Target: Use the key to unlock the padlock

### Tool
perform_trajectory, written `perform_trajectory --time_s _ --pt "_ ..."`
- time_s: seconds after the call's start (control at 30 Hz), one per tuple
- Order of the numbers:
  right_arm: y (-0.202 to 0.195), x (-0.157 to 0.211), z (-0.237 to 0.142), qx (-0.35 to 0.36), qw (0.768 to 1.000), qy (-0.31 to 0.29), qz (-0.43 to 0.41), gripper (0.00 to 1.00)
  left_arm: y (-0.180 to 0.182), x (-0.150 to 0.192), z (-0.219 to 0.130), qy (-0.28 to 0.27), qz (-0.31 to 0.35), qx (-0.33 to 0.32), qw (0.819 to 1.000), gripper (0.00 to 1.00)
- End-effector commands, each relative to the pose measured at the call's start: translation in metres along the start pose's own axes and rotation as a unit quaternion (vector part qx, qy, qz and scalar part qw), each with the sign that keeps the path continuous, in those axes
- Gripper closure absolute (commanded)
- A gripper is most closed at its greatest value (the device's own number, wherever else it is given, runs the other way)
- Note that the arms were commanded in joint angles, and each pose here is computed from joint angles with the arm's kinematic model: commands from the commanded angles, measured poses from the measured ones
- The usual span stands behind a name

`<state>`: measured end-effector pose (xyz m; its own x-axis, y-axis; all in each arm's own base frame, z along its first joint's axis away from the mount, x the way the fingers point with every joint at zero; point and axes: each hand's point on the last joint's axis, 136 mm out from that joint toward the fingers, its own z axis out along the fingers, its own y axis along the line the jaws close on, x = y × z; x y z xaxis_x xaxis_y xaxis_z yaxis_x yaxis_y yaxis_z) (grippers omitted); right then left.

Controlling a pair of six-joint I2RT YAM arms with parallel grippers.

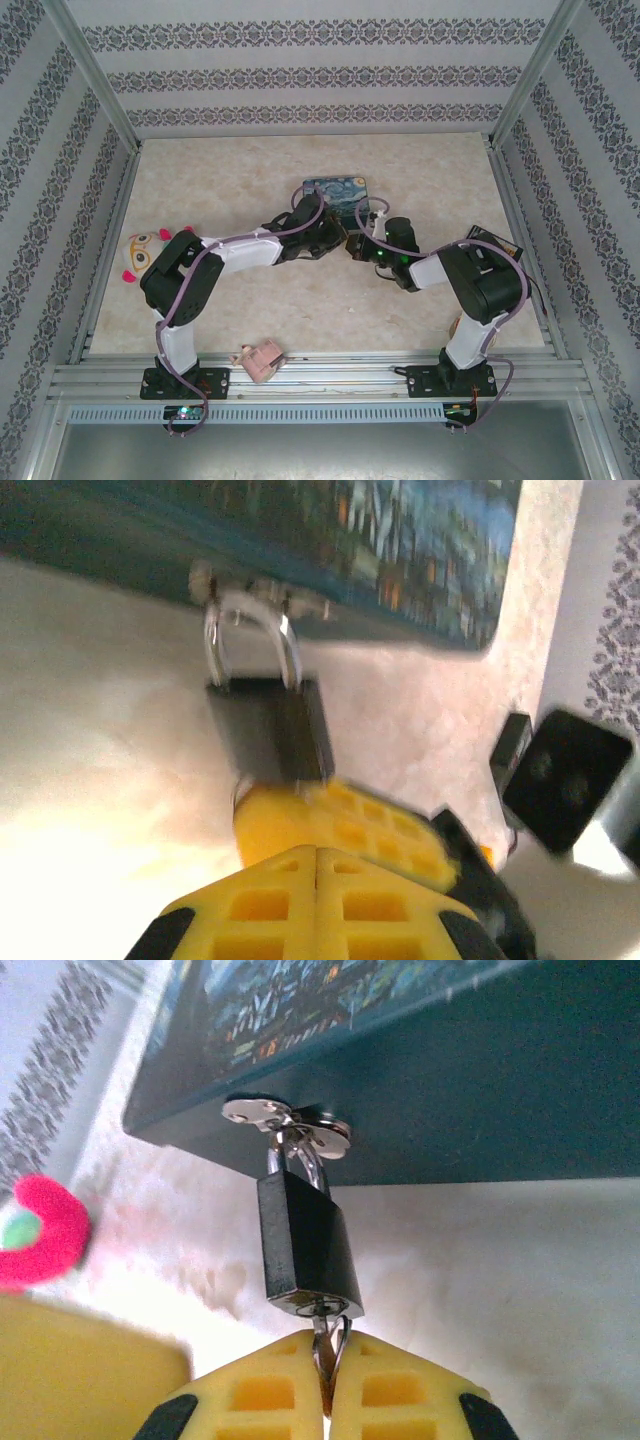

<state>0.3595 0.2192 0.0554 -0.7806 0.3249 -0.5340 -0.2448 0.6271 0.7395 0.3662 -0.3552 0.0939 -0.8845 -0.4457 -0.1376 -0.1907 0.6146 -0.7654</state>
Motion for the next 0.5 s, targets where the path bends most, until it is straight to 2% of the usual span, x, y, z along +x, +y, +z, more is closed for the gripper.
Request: perform_trajectory --time_s 0.0,0.1,0.13,0.2,0.3,0.47 --pt "0.037 -0.026 -0.006 -0.097 0.994 -0.04 0.0 1.0 -0.012 0.014 -0.01 0.027 0.008 0.022 0.999 1.0" --pt "0.033 -0.022 -0.008 -0.083 0.996 -0.039 -0.002 0.99 -0.008 0.01 -0.014 0.019 0.006 0.019 1.0 1.0" --pt "0.03 -0.021 -0.009 -0.074 0.996 -0.039 -0.003 0.94 -0.008 0.008 -0.017 0.012 0.007 0.019 1.0 1.0" --pt "0.024 -0.017 -0.013 -0.054 0.998 -0.039 -0.003 0.85 -0.01 0.0 -0.025 -0.007 0.013 0.021 1.0 0.91" --pt "0.015 -0.011 -0.023 -0.021 0.999 -0.042 -0.003 0.82 -0.015 -0.015 -0.042 -0.042 0.027 0.022 0.999 0.77" --pt "0.009 -0.004 -0.038 0.023 0.999 -0.04 -0.014 0.74 -0.019 -0.038 -0.068 -0.092 0.05 0.015 0.994 0.61"
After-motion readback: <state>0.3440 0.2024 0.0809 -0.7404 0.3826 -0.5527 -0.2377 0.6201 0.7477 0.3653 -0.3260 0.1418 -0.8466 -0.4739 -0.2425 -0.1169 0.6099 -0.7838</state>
